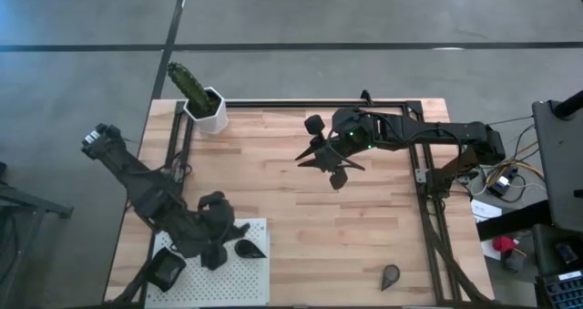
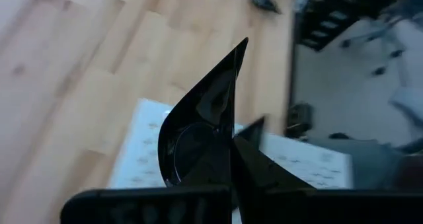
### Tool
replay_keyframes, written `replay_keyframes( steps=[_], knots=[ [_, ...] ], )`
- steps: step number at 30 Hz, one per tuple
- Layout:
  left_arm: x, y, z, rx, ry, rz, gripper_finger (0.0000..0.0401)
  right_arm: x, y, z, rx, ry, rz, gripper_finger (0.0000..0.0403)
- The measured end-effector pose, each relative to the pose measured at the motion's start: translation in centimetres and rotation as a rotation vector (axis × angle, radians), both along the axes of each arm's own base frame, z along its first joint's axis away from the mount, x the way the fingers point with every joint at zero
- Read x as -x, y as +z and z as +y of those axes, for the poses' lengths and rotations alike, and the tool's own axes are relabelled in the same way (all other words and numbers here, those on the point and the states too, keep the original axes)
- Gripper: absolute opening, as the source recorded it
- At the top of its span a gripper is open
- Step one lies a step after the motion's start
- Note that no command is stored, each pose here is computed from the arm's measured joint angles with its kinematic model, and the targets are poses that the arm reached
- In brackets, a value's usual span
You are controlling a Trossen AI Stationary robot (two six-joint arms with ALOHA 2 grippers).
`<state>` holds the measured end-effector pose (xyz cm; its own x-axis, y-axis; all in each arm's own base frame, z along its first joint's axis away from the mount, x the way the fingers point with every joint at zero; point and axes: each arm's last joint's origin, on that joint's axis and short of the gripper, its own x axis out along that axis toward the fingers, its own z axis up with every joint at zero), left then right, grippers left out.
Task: Pick & Place Mini shaped plates
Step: Stack the drop shaped plate on top of the other drop shaped plate on the shelf
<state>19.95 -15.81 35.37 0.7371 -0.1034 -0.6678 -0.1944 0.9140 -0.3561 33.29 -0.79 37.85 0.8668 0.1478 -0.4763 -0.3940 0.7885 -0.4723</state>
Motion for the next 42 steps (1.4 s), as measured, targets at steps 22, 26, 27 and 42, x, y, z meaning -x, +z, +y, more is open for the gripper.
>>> replay_keyframes(
  steps=[22,26,27,42],
  knots=[
    [-0.8,-1.8,-2.4,0.129,-0.032,0.108,0.0000,0.0,0.0,0.0,-0.005,-0.003,-0.002,0.0068],
    [-0.9,-1.9,-2.4,0.123,-0.033,0.113,0.0000,0.0,0.0,0.0,-0.005,-0.004,-0.002,0.0063],
    [-0.9,-1.9,-2.4,0.124,-0.034,0.112,0.0000,0.0,0.0,0.0,-0.005,-0.004,-0.002,0.0063],
    [-1.0,-3.1,-2.3,0.128,-0.016,0.135,0.0000,0.0,0.0,0.0,-0.005,-0.004,-0.002,0.0077]
  ],
)
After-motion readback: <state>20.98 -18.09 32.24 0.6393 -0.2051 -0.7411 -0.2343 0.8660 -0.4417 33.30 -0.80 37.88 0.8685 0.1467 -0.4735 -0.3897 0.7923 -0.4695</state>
